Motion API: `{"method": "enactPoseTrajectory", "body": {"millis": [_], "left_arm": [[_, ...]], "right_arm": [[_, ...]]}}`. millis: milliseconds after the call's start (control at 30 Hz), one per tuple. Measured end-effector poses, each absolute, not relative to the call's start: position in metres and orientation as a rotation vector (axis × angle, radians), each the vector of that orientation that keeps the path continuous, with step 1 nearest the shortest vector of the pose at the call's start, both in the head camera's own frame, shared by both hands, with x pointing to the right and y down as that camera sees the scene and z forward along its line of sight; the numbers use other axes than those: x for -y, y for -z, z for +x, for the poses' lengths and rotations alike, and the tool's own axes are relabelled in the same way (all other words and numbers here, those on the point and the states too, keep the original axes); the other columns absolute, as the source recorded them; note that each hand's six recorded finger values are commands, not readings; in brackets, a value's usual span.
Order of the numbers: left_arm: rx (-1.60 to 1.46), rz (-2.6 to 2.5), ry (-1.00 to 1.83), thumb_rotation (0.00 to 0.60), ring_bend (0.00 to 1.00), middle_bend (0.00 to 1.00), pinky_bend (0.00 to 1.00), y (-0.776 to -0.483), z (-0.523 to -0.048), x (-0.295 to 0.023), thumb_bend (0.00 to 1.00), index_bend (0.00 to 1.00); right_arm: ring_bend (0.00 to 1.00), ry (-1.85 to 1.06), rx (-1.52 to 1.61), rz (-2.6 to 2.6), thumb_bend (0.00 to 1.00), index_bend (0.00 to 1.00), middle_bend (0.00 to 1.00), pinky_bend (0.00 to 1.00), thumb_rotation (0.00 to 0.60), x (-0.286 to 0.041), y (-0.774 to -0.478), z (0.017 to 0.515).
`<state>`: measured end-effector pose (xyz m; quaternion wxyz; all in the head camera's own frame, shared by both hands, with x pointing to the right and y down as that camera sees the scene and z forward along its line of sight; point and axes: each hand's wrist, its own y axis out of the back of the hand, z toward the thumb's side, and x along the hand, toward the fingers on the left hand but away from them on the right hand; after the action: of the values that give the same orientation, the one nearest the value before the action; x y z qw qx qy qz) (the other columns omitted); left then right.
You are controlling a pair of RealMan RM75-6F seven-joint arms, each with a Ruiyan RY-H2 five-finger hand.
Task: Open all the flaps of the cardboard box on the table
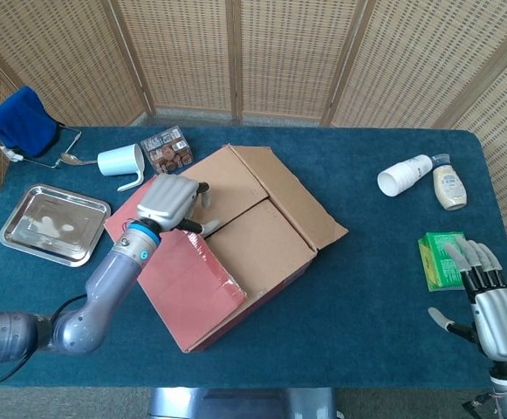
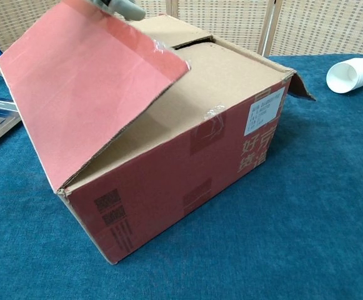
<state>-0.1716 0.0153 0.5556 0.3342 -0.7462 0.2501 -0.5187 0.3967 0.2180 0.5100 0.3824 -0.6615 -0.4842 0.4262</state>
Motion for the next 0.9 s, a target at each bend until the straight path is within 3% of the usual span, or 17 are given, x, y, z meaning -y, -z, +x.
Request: {"method": "enactPoseTrajectory", "body": {"millis": [567, 900], "left_arm": [[-0.725, -2.077, 1.335, 0.380, 0.61, 0.74, 0.52, -0.499, -0.209, -0.018, 0.00, 0.50], [-0.635, -2.214, 1.398, 0.387, 0.59, 0.72, 0.51, -0.475, -0.235, -0.035, 0.00, 0.48]], "right_arm": [[0.00, -1.100, 1.200, -1.681, 0.10, 0.00, 0.00, 0.00, 0.600, -0.220, -0.515, 0.391], [0.00, -1.084, 1.151, -1.699, 0.10, 0.00, 0.00, 0.00, 0.600, -0.224, -0.520, 0.377]]}}
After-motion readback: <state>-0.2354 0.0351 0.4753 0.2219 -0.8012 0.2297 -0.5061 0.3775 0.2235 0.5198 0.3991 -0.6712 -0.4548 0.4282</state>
